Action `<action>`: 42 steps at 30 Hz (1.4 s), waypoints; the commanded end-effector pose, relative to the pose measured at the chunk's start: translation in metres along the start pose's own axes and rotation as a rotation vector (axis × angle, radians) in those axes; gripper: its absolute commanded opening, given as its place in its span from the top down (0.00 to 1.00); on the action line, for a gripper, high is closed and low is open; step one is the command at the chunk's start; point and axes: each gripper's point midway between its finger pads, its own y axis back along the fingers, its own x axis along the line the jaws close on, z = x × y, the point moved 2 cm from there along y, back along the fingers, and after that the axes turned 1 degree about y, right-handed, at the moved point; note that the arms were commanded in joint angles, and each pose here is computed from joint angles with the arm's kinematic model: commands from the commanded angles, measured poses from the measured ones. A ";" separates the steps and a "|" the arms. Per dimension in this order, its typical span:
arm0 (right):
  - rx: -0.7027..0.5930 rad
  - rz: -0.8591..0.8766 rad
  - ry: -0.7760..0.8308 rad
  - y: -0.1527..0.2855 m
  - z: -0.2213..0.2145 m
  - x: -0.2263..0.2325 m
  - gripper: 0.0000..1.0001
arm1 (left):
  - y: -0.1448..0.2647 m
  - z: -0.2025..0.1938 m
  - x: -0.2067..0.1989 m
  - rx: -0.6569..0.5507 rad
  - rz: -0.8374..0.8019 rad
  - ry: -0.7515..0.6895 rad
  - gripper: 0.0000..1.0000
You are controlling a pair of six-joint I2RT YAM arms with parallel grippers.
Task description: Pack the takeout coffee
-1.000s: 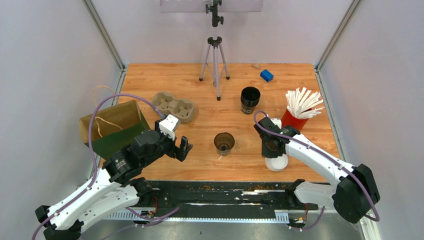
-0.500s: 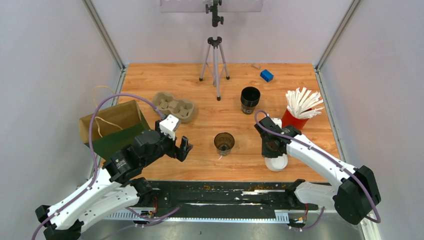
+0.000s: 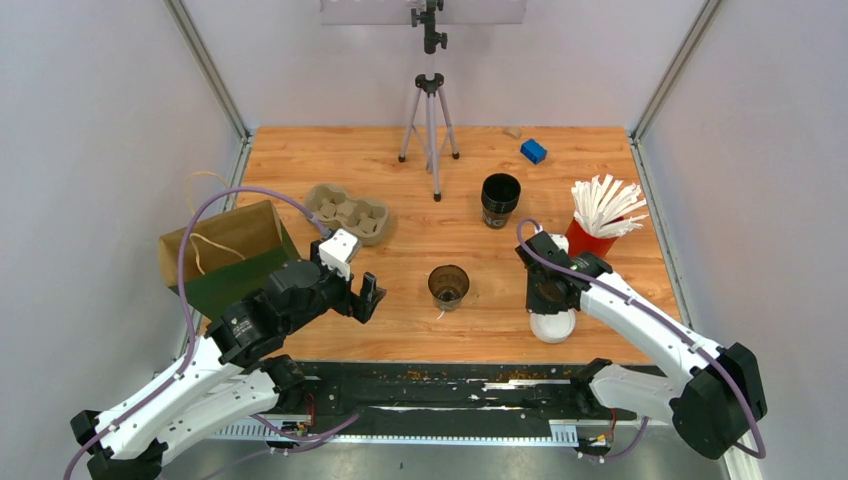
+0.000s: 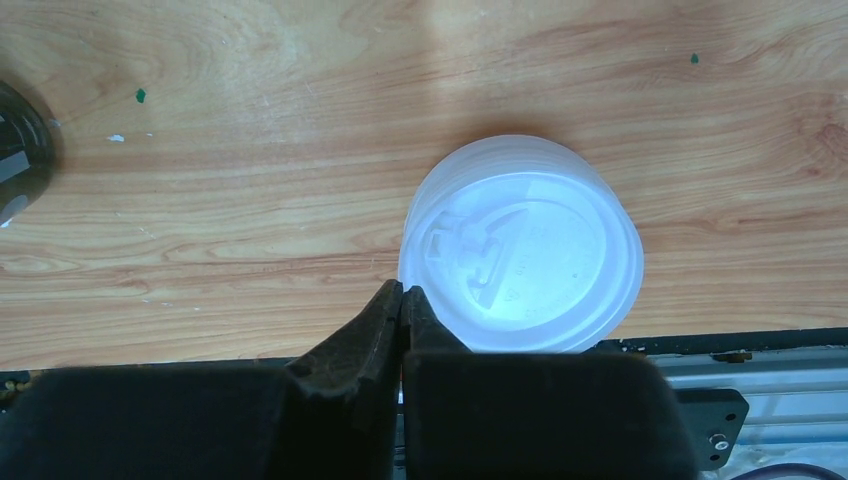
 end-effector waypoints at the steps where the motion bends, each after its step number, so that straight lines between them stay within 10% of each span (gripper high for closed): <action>1: -0.041 0.022 -0.022 0.006 0.008 0.000 0.97 | 0.003 0.011 -0.004 -0.033 -0.017 0.007 0.00; 42: 0.017 -0.022 -0.011 -0.018 -0.001 0.000 0.89 | 0.003 0.011 -0.004 -0.027 -0.018 0.009 0.00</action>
